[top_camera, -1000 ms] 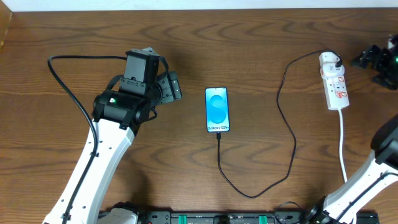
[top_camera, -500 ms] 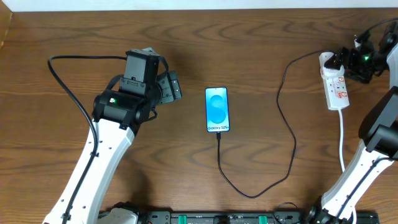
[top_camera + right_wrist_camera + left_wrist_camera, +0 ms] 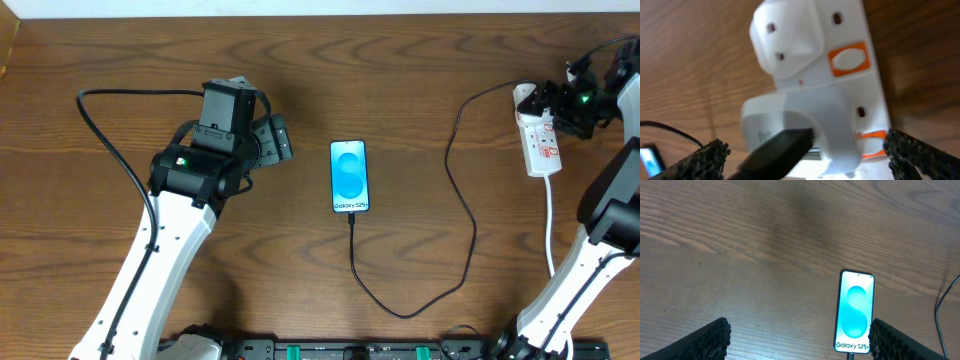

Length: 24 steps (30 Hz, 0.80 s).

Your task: Plug charger to phone and switch on socket

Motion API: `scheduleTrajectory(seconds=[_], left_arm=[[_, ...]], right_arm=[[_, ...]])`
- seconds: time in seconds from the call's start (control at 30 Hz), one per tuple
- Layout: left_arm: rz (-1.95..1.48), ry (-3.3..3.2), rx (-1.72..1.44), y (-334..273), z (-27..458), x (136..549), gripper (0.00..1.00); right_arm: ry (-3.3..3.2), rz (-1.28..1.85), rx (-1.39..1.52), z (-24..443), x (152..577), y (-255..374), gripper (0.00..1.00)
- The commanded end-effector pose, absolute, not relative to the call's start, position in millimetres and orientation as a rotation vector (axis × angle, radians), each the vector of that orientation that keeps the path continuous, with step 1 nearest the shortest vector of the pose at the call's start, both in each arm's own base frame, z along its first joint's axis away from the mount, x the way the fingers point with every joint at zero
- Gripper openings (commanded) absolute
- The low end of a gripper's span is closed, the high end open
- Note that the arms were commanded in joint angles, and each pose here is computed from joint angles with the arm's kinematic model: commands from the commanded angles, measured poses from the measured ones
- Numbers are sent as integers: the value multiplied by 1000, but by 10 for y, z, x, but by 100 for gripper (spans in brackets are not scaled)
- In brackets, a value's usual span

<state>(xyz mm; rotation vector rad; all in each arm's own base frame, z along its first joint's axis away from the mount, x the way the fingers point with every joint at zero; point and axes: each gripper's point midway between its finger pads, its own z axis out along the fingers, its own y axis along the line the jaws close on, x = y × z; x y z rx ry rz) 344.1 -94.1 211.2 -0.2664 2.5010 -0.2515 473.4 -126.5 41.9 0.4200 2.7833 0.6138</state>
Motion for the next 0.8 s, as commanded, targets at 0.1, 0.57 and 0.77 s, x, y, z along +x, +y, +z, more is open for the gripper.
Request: scheduleTrajectory(seconds=[0.1, 0.57, 0.77], left_arm=[[-235, 2491, -262, -913, 2139, 3451, 88], [-235, 2491, -262, -913, 2139, 3451, 88], [-235, 2491, -262, -913, 2139, 3451, 88]], right_arm=[[2792, 765, 426, 294, 4665, -1028, 99], [2819, 667, 523, 281, 4662, -1155, 89], [2817, 660, 523, 317, 4672, -1165, 88]])
